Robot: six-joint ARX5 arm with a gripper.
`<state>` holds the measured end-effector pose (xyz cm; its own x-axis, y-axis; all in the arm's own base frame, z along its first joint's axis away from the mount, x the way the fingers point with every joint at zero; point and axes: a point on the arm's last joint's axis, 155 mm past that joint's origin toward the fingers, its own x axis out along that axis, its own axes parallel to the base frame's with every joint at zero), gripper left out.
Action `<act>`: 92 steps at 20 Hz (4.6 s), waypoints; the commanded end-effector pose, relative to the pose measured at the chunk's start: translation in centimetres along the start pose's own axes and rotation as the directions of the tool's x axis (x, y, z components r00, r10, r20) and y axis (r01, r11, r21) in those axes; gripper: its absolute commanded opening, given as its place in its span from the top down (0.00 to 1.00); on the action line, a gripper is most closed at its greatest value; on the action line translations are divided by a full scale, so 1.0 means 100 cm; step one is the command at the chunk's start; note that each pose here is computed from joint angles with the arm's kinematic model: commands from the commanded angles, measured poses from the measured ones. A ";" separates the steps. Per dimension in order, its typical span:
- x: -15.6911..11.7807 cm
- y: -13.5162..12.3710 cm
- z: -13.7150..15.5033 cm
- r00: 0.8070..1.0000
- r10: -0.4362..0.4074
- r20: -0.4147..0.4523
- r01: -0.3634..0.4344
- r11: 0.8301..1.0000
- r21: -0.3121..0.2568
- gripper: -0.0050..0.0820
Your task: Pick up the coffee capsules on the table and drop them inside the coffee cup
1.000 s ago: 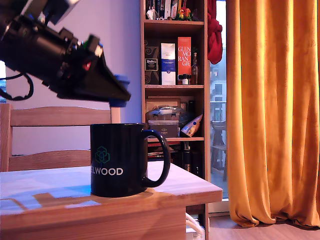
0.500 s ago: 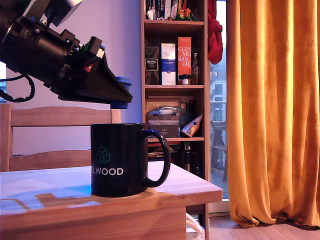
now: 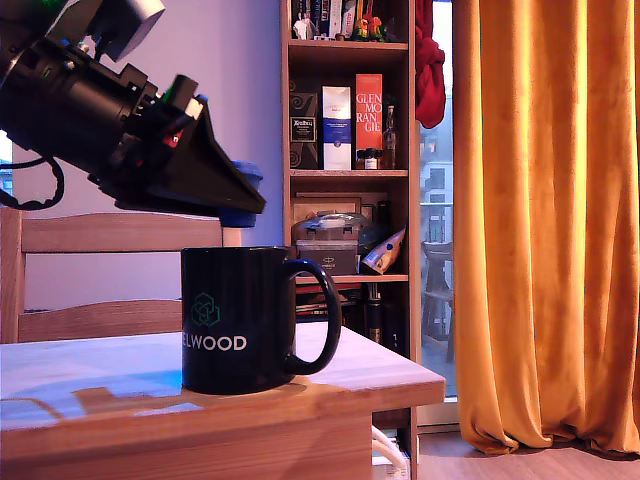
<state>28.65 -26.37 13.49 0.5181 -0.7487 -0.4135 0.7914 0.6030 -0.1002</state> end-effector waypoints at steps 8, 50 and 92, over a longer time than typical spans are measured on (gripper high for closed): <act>0.001 -0.002 -0.003 1.000 -0.007 -0.008 0.007 1.000 -0.012 0.48; -0.140 0.088 0.016 0.883 0.469 0.021 -0.440 0.844 -0.307 0.96; -0.159 0.104 -0.124 0.706 0.701 -0.095 -0.658 0.601 -0.454 0.39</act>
<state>24.51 -4.64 7.70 0.8832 -0.0736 -0.4632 -0.0360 0.9741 -0.2233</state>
